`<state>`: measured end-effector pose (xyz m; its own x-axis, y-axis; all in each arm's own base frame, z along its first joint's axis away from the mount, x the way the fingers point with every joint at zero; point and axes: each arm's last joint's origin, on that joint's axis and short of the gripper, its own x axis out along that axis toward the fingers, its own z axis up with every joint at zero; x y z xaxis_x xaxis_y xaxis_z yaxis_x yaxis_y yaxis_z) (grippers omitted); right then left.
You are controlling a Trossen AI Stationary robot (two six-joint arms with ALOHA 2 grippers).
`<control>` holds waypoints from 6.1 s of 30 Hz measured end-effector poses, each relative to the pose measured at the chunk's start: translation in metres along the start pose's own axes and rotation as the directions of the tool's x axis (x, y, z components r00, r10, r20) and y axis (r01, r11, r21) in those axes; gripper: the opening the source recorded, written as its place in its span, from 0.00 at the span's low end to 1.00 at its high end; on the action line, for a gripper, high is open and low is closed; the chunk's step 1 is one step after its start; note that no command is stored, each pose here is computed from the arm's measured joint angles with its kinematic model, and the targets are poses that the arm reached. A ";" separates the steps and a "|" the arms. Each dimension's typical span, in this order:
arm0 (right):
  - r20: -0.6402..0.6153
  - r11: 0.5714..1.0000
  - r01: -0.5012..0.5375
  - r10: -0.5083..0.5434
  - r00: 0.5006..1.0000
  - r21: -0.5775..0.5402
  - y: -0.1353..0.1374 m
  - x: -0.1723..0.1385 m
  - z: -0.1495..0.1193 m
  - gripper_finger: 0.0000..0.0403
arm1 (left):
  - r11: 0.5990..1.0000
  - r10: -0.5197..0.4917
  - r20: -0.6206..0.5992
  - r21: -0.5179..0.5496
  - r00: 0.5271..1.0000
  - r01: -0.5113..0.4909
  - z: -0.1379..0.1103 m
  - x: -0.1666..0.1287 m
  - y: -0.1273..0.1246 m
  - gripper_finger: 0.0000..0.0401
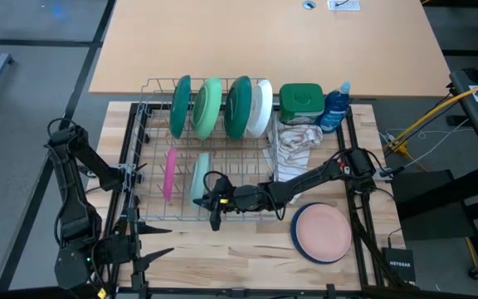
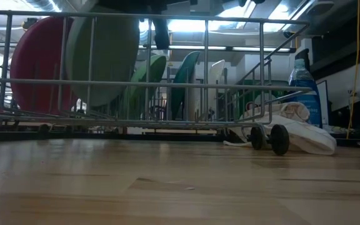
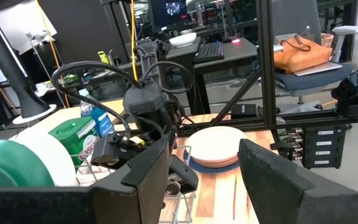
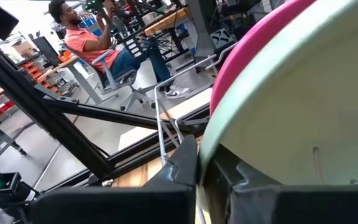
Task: Sort dishes
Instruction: Put the mint green plate in the dish rack, then put the light pink plate in the dish rack
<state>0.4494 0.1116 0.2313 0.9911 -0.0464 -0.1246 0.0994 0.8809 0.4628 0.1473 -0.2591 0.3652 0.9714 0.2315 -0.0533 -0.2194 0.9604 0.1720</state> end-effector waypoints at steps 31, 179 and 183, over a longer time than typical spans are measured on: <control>-0.050 0.999 -0.021 0.019 0.999 -0.038 -0.011 0.004 0.003 0.05 | 0.999 0.001 -0.009 0.038 1.000 -0.001 -0.004 0.000 0.000 0.46; -0.883 0.591 0.802 -0.417 0.214 -0.085 0.075 -0.197 -0.090 0.45 | 0.946 -0.209 -0.059 -0.265 0.976 0.187 -0.109 0.022 0.127 0.46; -0.877 0.575 0.810 -0.442 0.190 -0.115 0.073 -0.197 -0.094 0.45 | 0.946 -0.209 -0.059 -0.266 0.976 0.187 -0.109 0.022 0.127 0.46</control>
<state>0.2530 0.2293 0.2069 0.0667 0.0150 -0.9977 0.8497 0.5233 0.0647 0.1307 -0.1152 0.2786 0.9886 0.0340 -0.1464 -0.0503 0.9927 -0.1091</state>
